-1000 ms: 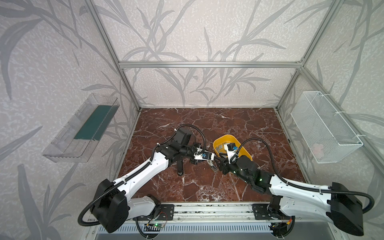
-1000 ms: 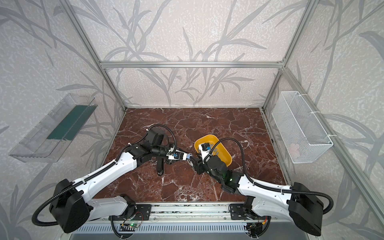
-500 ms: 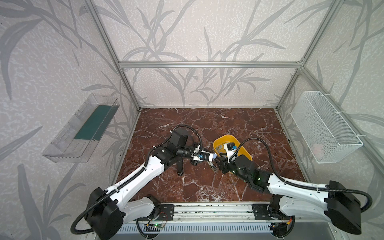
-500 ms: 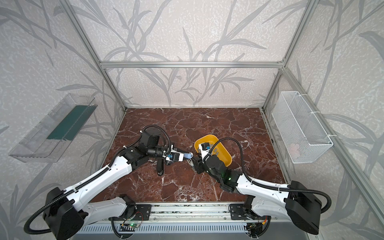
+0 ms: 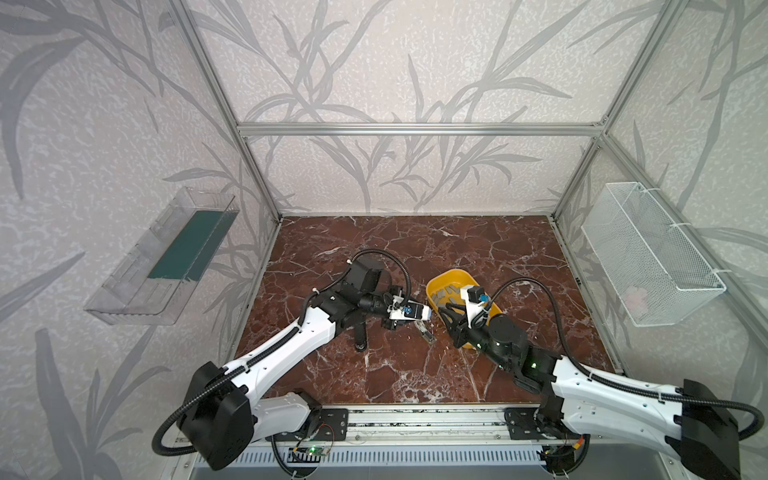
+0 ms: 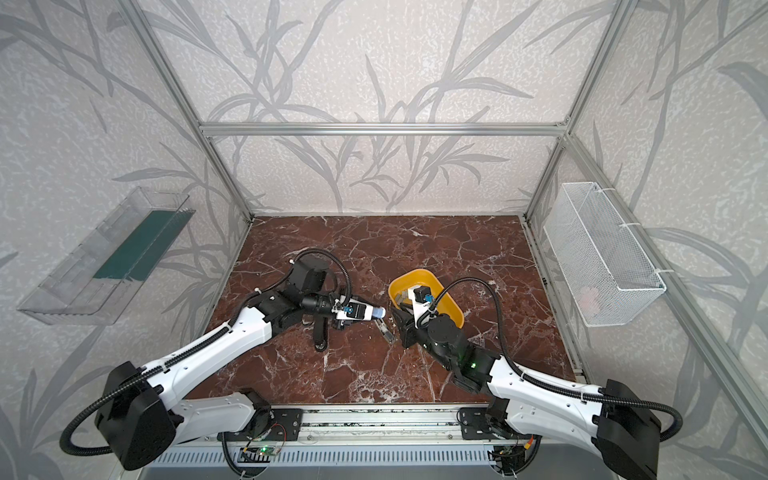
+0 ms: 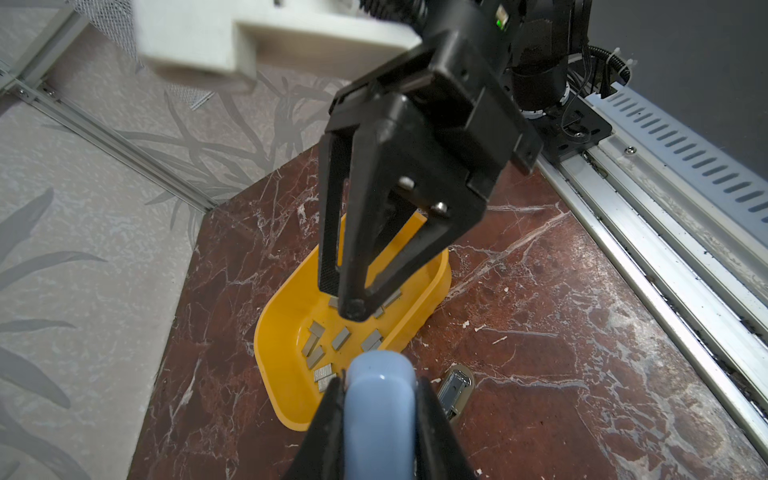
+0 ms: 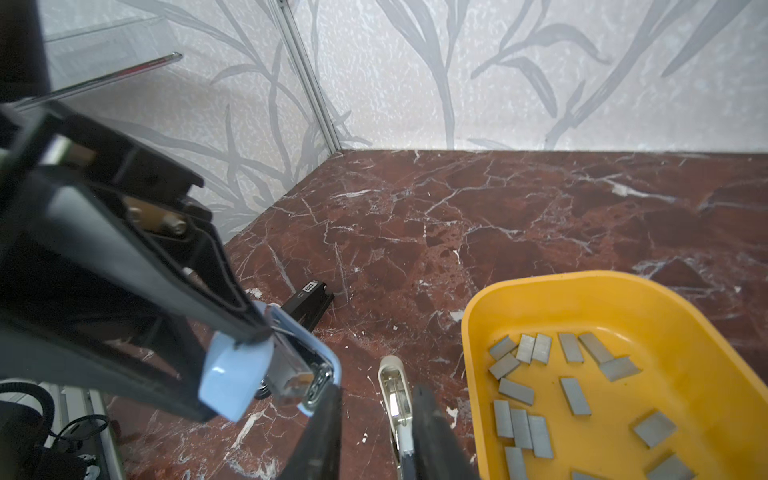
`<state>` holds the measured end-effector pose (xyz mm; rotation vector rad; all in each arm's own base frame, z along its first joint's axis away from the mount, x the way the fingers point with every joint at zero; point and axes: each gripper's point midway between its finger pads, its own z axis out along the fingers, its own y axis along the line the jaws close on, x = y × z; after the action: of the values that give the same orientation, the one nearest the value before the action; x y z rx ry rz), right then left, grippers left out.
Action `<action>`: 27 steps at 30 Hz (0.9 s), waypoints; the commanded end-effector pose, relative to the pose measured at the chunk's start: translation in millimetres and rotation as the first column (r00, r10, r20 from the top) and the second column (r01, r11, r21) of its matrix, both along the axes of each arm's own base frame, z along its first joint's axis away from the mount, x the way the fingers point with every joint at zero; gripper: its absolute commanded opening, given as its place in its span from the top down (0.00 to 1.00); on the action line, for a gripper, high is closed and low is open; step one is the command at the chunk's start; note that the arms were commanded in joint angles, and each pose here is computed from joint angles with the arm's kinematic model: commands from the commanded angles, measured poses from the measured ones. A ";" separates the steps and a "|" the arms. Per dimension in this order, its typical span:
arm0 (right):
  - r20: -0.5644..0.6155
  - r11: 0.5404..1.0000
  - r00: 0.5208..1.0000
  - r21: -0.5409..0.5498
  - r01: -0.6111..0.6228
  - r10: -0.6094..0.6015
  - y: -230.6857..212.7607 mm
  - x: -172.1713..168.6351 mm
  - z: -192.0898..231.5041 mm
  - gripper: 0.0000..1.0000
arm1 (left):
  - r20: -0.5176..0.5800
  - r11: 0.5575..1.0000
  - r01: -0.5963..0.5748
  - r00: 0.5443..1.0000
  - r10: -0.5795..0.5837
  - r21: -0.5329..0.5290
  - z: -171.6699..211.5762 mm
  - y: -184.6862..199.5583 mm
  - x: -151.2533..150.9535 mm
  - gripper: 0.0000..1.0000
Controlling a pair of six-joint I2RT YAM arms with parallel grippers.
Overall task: Load the staples into the stapler
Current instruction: 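Grasp the blue stapler's end with the right gripper and pull the halves apart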
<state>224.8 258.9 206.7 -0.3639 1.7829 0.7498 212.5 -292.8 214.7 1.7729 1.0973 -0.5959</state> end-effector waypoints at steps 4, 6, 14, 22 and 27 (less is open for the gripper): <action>0.105 0.993 0.990 0.057 -0.105 0.099 8.9 -13.4 26.2 0.68 | -0.021 1.000 -0.017 1.000 0.017 -0.019 14.1 -4.6 7.5 1.00; 0.109 0.990 0.987 0.059 -0.126 0.119 12.8 -15.0 28.7 0.64 | -0.023 1.000 -0.008 1.000 0.007 -0.029 15.3 -5.4 5.6 1.00; 0.063 0.980 0.979 0.033 -0.197 0.194 33.0 -16.9 20.6 0.64 | -0.061 0.997 0.022 0.998 -0.026 -0.072 25.9 -10.5 -1.6 1.00; 0.027 0.981 0.981 0.013 -0.193 0.193 39.4 -12.4 9.5 0.65 | -0.088 0.989 0.070 0.993 -0.082 -0.130 41.6 -14.4 -15.6 1.00; 0.015 0.982 0.981 0.001 -0.191 0.191 42.4 -9.9 4.0 0.65 | -0.093 0.984 0.089 0.990 -0.104 -0.156 49.1 -15.8 -21.2 1.00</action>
<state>211.3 295.4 194.3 -0.5582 1.7882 0.8588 203.8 -302.9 231.2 1.7103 1.1301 -0.7629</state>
